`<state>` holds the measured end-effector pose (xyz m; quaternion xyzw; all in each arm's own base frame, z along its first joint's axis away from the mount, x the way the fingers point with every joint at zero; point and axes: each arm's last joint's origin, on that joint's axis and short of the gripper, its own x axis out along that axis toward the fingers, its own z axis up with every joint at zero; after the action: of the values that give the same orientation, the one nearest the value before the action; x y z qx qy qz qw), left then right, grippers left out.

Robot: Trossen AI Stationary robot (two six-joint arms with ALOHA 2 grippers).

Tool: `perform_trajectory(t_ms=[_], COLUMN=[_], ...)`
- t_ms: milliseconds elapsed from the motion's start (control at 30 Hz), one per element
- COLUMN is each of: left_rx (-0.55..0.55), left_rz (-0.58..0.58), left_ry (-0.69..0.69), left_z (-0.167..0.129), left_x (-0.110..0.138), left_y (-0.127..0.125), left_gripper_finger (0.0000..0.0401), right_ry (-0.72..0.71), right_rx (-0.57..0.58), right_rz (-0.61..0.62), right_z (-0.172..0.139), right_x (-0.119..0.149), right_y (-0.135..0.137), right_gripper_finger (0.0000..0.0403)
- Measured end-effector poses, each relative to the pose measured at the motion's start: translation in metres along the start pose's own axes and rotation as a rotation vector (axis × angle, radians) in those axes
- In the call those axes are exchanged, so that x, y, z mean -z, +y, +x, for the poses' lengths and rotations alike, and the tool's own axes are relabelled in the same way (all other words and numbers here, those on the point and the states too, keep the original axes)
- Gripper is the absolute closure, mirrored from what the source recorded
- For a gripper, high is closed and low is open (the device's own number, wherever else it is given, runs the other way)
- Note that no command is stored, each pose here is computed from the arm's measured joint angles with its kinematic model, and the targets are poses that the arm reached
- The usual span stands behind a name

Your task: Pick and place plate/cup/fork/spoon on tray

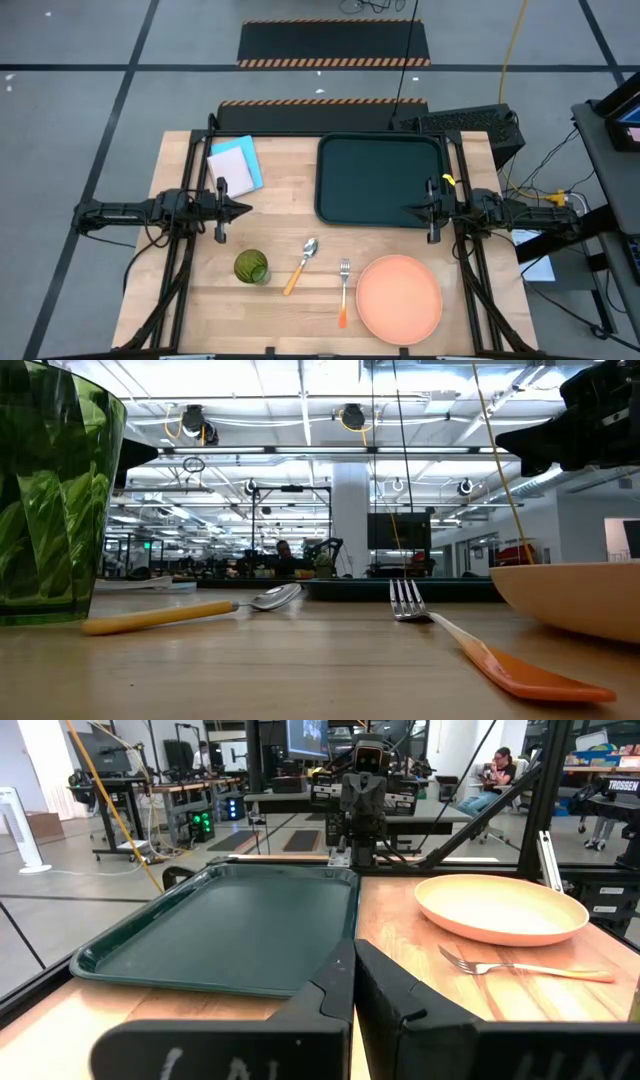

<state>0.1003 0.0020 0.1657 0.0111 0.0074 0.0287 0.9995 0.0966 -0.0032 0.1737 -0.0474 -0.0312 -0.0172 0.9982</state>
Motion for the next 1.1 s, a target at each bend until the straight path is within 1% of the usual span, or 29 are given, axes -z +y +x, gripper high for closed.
perform_trajectory(t_ms=[800,1100], left_rx=[0.0,0.0], left_rz=[0.0,0.013], left_ry=[0.0,-0.001], left_z=[0.0,0.0], left_x=[0.0,-0.0001], left_y=[0.0,0.0], left_gripper_finger=[0.0395,0.0395], right_ry=[0.0,-0.024], right_rx=[0.0,0.002], right_rz=[0.0,0.012], right_z=[0.0,0.0], right_x=[0.0,-0.0023], right_y=[0.0,-0.0002], right_gripper_finger=[0.0403,0.0403])
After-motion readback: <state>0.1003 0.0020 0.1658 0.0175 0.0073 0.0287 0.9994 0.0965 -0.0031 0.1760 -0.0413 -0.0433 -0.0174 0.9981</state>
